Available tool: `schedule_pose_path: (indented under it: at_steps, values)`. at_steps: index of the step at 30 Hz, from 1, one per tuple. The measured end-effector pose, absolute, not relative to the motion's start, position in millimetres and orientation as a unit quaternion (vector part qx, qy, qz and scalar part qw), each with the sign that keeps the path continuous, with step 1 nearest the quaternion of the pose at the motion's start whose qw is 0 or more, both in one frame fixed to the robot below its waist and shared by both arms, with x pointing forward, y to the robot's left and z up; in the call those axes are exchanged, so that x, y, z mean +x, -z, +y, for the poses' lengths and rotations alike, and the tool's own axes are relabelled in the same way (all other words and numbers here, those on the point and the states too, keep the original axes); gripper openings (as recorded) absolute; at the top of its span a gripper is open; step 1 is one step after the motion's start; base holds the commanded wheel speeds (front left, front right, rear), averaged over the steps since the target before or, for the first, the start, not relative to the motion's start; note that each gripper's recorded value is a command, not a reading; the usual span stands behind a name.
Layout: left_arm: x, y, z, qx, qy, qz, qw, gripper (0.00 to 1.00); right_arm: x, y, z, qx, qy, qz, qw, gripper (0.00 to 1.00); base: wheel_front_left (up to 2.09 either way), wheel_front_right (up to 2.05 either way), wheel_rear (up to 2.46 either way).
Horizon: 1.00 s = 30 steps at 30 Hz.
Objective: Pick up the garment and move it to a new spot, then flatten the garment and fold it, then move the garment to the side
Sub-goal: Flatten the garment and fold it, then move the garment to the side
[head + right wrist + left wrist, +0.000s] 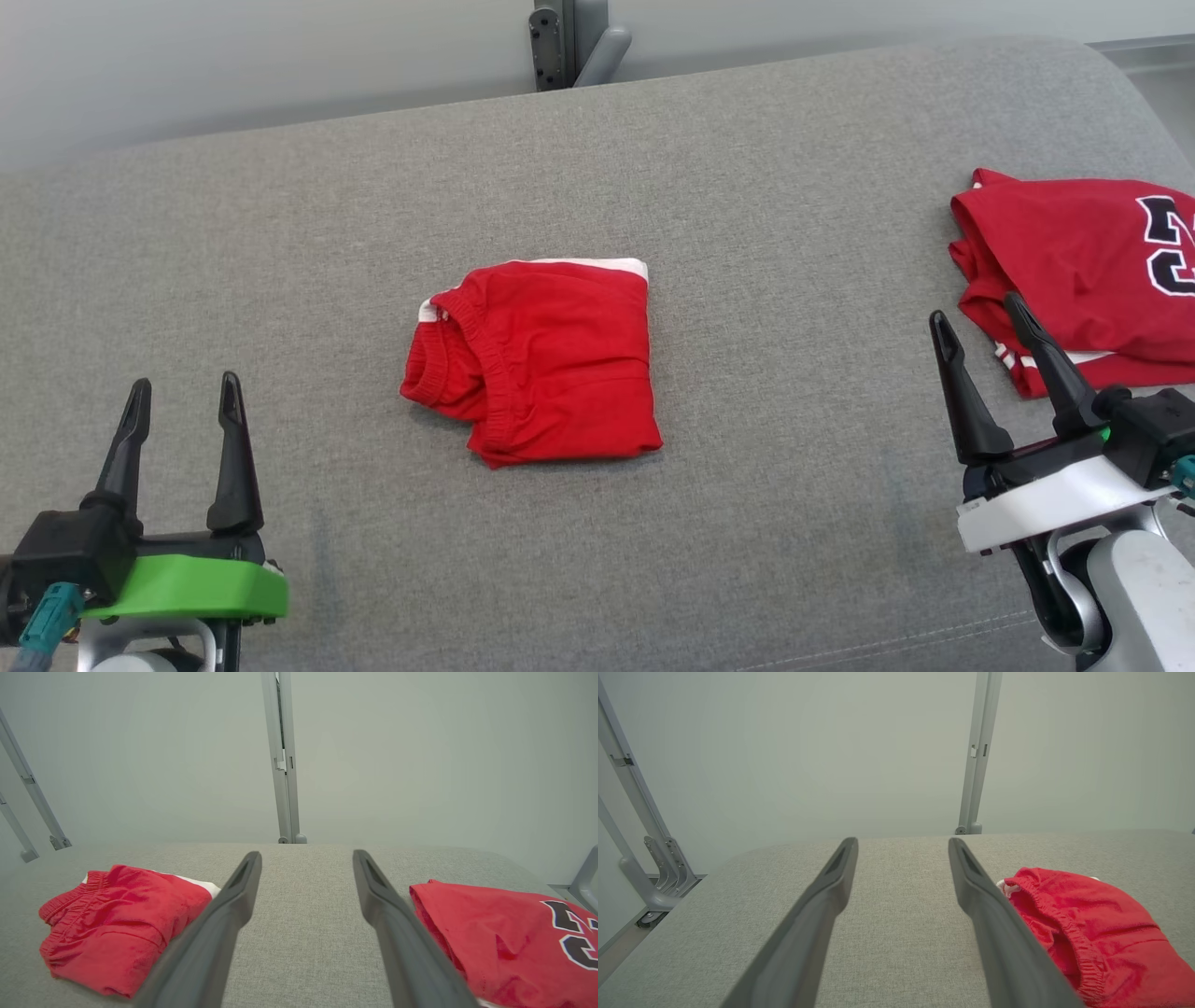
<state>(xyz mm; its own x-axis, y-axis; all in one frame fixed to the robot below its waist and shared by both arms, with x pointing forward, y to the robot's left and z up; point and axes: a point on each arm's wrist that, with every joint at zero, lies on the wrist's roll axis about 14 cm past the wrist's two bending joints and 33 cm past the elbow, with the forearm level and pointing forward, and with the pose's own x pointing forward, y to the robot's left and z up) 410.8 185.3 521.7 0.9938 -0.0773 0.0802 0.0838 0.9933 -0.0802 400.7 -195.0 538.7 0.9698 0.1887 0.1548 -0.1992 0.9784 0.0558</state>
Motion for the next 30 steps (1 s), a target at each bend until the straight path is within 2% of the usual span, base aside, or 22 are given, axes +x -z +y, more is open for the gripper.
schedule_pose_path:
  at_steps: [30]
  values:
    - [404.6, -526.9, 177.2, -0.046, 0.048, -0.040, 0.997, 1.00, 396.5, -541.5, -201.9, 0.046, -0.079, -0.081, 0.993, 1.00, 0.00, 0.00, 0.00]
